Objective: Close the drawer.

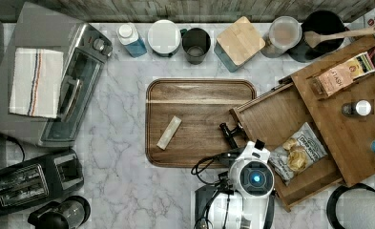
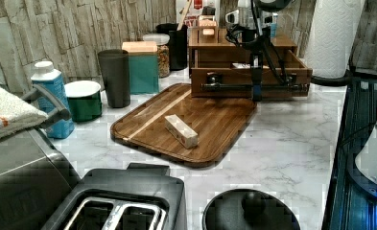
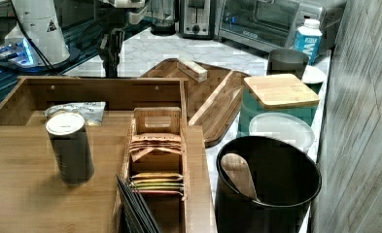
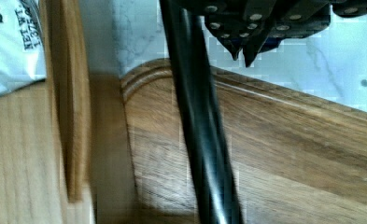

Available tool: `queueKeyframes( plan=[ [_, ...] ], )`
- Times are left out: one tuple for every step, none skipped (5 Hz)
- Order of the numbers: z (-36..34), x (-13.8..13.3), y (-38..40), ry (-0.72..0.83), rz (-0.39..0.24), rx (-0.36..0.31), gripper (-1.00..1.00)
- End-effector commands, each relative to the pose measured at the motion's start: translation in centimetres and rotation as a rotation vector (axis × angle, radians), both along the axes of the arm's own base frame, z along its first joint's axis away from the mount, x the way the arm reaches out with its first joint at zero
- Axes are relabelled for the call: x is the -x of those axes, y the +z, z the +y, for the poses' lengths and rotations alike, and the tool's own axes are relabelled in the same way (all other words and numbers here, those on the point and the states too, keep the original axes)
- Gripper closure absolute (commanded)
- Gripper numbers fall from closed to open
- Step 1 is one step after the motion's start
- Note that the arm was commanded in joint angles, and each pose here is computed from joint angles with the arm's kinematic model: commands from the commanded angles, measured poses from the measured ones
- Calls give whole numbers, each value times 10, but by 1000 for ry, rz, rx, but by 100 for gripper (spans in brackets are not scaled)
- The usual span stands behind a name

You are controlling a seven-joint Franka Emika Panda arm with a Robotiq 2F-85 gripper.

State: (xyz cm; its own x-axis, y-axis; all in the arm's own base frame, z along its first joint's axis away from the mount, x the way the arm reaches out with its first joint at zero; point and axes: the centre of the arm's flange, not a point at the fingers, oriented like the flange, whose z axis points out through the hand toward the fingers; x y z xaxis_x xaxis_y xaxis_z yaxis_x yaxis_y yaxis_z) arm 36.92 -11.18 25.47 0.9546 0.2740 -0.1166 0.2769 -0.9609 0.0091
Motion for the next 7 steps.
queueKeyframes(
  plan=[
    [-65,-20,30,253,-95,36,100],
    [-107,-40,48,290,-170,39,100],
    [-150,-69,70,324,-206,64,100],
    [-189,-89,88,337,-244,100,100],
    [-219,-117,123,335,-268,162,100],
    [-245,-118,130,303,-393,228,100],
    [-262,-133,145,271,-324,301,100]
  ],
)
